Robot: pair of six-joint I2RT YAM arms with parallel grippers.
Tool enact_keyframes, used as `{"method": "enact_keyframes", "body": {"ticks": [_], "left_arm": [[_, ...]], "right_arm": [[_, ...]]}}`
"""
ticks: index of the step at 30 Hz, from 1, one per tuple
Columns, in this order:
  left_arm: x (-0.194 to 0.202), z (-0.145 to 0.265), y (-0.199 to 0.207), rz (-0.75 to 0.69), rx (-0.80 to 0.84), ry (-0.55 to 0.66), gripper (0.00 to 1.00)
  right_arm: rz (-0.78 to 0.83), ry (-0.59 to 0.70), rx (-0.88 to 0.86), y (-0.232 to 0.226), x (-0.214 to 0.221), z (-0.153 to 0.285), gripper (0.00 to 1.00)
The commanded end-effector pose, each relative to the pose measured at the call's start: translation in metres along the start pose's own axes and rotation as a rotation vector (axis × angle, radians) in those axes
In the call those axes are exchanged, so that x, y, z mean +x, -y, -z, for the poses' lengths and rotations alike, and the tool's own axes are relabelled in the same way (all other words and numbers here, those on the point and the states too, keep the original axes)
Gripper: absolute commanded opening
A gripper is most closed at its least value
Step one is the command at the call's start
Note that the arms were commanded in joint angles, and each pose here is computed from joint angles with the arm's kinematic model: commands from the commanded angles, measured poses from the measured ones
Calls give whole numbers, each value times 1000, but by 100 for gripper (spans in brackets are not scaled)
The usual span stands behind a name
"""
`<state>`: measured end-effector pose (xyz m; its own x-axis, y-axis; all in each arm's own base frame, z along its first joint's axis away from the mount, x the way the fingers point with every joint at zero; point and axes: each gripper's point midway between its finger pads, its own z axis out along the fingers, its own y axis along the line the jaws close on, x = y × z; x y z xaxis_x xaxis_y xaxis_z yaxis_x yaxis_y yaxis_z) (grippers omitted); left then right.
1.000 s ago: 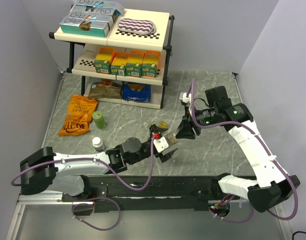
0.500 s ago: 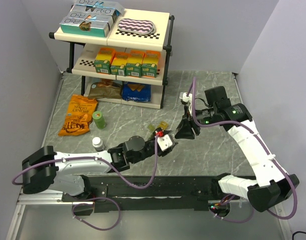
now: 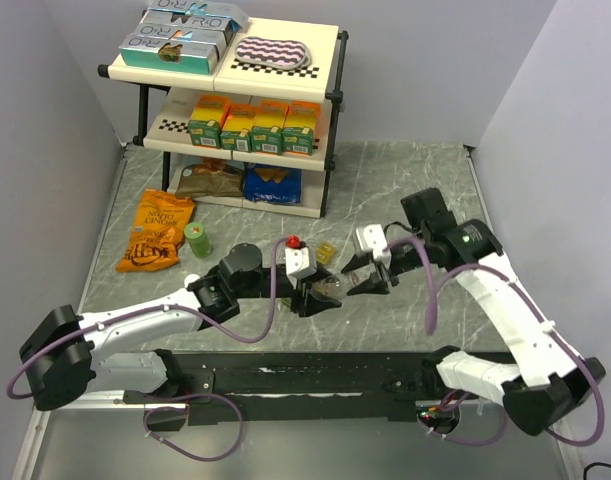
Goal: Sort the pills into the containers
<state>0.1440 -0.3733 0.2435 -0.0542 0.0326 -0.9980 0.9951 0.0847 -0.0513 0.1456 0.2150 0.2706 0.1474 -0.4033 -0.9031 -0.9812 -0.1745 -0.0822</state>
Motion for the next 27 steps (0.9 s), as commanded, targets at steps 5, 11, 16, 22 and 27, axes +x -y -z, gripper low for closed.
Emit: {"method": "enact_keyframes", "body": {"ticks": [5,11,16,22,27], "left_arm": [[-17,19,10,35,32,27,1],[-19,32,-16,2,-165,74,1],[-19,32,-24,-73,-293,93,1],[-19,24,-26,-178,-423,84,1],[-20,23,-30,-174,-460,96,1]], "right_arm": [[104,45,41,12,-21,-5,46],[-169,78,173,22,-43,8,91],[-577,106,235,34,-34,3,93],[-821,156,104,24,-27,-17,93],[-879,130,106,26,-14,-23,86]]}}
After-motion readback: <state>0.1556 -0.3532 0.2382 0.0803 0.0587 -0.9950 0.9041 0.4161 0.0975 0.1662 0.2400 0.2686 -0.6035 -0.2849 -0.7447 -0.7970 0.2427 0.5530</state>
